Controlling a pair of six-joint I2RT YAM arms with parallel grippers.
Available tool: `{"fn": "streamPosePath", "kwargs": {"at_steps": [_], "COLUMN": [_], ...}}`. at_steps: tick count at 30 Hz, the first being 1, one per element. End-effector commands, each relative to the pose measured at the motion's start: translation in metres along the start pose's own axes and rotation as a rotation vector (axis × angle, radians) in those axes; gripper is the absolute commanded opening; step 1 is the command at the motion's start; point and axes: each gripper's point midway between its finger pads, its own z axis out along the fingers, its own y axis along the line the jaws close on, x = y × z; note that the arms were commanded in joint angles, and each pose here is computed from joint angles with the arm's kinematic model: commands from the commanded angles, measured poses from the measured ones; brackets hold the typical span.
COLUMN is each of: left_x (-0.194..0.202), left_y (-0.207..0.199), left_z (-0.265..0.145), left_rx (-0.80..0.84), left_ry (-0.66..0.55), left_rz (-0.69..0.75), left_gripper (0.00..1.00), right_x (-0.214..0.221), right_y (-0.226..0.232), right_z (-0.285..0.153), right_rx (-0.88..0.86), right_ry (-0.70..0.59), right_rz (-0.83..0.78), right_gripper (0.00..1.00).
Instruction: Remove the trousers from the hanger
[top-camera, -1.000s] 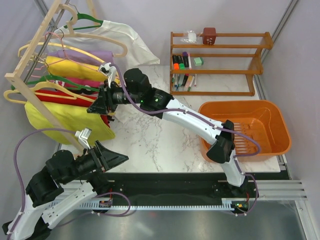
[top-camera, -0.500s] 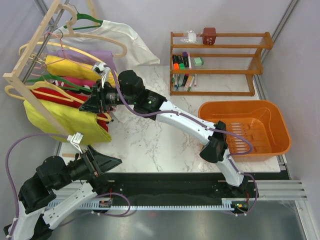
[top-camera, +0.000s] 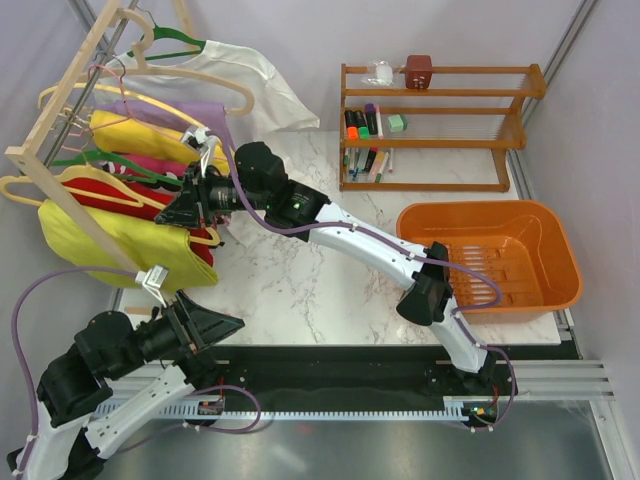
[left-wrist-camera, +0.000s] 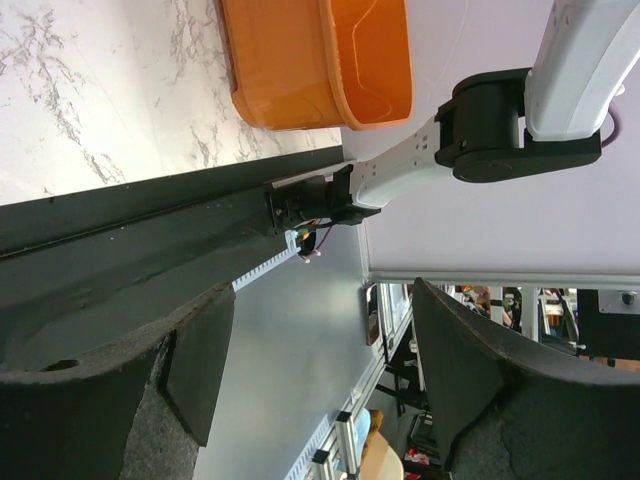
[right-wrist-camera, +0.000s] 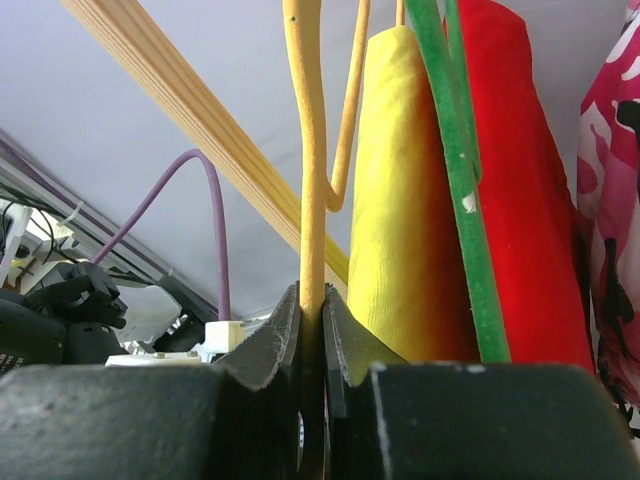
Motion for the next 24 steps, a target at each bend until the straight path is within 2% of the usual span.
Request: {"fn": "streamPosePath", "kwargs": {"at_steps": [1,18,24], "left_x": [-0.003,-0.007,-0.007], "left_y": [-0.006,-0.009,-0.009], "left_z": [0.003,0.010,0.011], "left_rx": [-0.004,-0.001,0.001], "left_ry": [0.000,-0.011,-0.015], "left_rz": [-0.020,-0.010,-0.009], "left_gripper": [0.79,0.79,0.79], "right_x": [-0.044,-0.116,-0.126], "right_y": [0.042,0.108,0.126], "right_z": [-0.006,-0.044,-0.059], "right_rx": [-0.112,-0.263,-0.316], "right_ry": [-0.115,-0.312,-0.349], "right_rz": [-0.070,-0.012,0.023], "right_gripper": [0.00,0.00,0.00]}}
